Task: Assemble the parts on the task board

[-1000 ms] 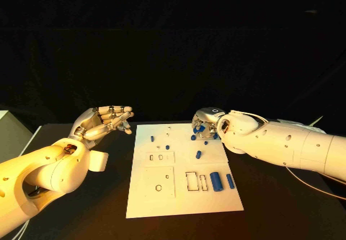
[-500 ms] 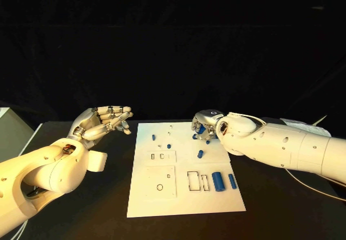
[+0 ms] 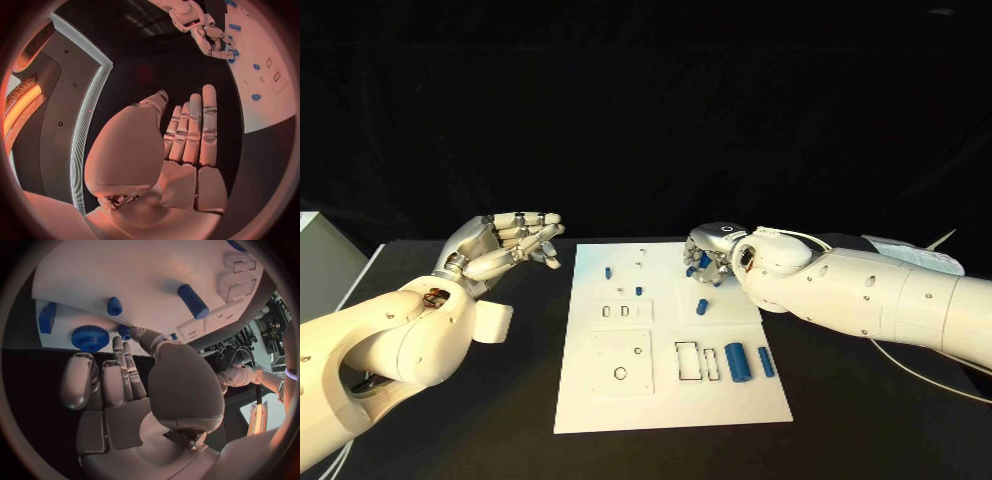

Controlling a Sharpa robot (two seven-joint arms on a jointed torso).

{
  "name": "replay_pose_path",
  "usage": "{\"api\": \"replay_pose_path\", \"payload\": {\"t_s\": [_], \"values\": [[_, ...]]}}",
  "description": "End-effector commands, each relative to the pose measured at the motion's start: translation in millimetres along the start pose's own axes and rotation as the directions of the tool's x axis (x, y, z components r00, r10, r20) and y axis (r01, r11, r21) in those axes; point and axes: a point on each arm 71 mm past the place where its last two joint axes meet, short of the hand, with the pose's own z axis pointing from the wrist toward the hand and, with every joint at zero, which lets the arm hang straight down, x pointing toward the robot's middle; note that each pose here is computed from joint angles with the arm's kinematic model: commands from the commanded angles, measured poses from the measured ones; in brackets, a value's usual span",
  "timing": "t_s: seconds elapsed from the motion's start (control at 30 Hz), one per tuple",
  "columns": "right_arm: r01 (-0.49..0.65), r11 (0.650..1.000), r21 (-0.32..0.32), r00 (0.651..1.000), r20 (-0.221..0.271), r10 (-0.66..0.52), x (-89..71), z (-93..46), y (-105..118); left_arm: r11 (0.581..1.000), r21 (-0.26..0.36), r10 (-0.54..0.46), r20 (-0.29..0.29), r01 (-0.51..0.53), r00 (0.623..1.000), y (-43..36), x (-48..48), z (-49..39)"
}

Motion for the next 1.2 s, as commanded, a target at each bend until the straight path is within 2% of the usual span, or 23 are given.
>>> {"api": "replay_pose_path", "payload": {"t_s": [0.03, 0.8, 1.2], "values": [[0.021, 1.0, -0.007, 1.0, -0.023, -0.021, 2.0, -0.1, 0.0, 1.0, 0.006, -0.001, -0.018, 0.001, 1.0, -1.1, 1.7, 0.1], [0.028, 1.0, 0.001, 0.999, -0.016, -0.028, 2.3, 4.9, -0.6, 1.0, 0.0, -0.001, -0.02, 0.001, 1.0, -1.0, 1.3, -0.4], [0.027, 1.0, 0.001, 0.999, 0.026, -0.027, -0.1, 6.8, 3.2, 1.0, -0.005, -0.003, -0.024, 0.003, 1.0, -0.8, 1.5, -0.4]]}}
